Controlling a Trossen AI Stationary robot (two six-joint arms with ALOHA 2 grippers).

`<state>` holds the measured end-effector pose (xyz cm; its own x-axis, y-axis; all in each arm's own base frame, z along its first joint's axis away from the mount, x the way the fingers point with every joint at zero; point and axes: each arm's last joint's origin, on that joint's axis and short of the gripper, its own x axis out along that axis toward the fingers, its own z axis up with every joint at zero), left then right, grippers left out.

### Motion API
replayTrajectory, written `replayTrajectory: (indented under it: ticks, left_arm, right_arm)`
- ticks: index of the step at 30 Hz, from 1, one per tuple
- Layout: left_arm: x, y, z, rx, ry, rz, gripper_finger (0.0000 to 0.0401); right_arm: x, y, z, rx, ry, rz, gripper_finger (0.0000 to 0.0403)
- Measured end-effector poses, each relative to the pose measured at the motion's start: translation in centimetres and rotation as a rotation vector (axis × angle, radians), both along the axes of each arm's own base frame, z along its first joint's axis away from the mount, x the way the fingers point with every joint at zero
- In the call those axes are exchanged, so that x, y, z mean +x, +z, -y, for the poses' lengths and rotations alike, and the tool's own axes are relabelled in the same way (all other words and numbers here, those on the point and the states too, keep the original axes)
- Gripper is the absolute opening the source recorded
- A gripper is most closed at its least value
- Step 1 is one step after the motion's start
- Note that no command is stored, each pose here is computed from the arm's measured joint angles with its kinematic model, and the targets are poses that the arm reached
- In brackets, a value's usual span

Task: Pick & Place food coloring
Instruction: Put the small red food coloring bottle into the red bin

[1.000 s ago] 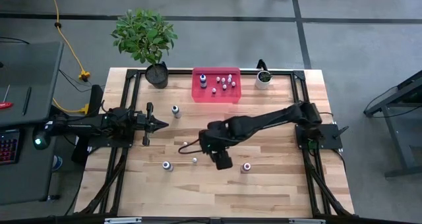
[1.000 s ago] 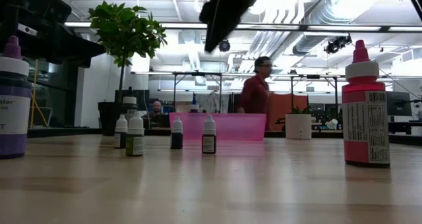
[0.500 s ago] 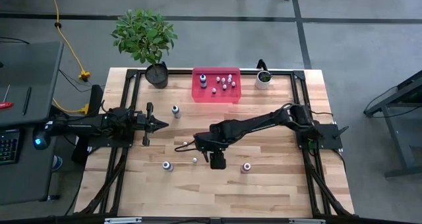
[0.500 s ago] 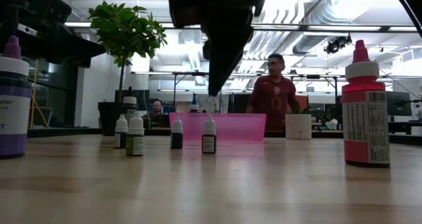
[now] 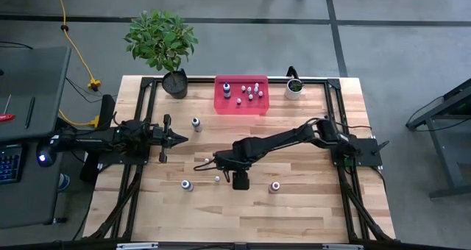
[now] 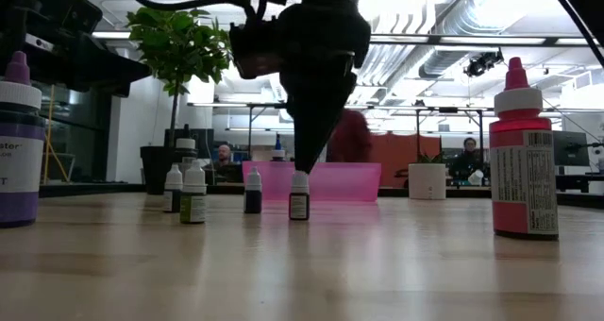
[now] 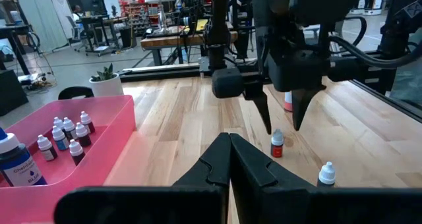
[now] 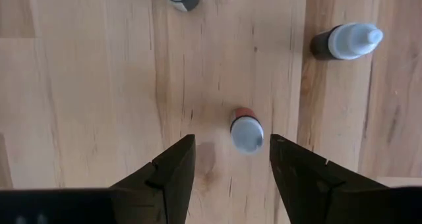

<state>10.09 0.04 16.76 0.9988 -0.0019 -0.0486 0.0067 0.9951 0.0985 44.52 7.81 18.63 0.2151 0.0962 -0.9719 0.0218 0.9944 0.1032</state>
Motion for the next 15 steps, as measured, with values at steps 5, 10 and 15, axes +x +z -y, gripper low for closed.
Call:
replayTrajectory:
  ticks: [5,10,15]
  left_arm:
    - [0.0,0.01,0.0,0.0,0.0,0.001,0.0]
    - [0.0,0.0,0.0,0.0,0.0,0.0,0.0]
    - [0.0,0.0,0.0,0.0,0.0,0.0,0.0]
  right_arm:
    - [0.1,-0.01,0.03,-0.011,-0.018,0.01,0.0185]
    - [0.13,0.0,0.12,-0.037,-0.014,0.017,0.0182]
    - [0.19,-0.28,0.08,-0.028,-0.015,0.01,0.0183]
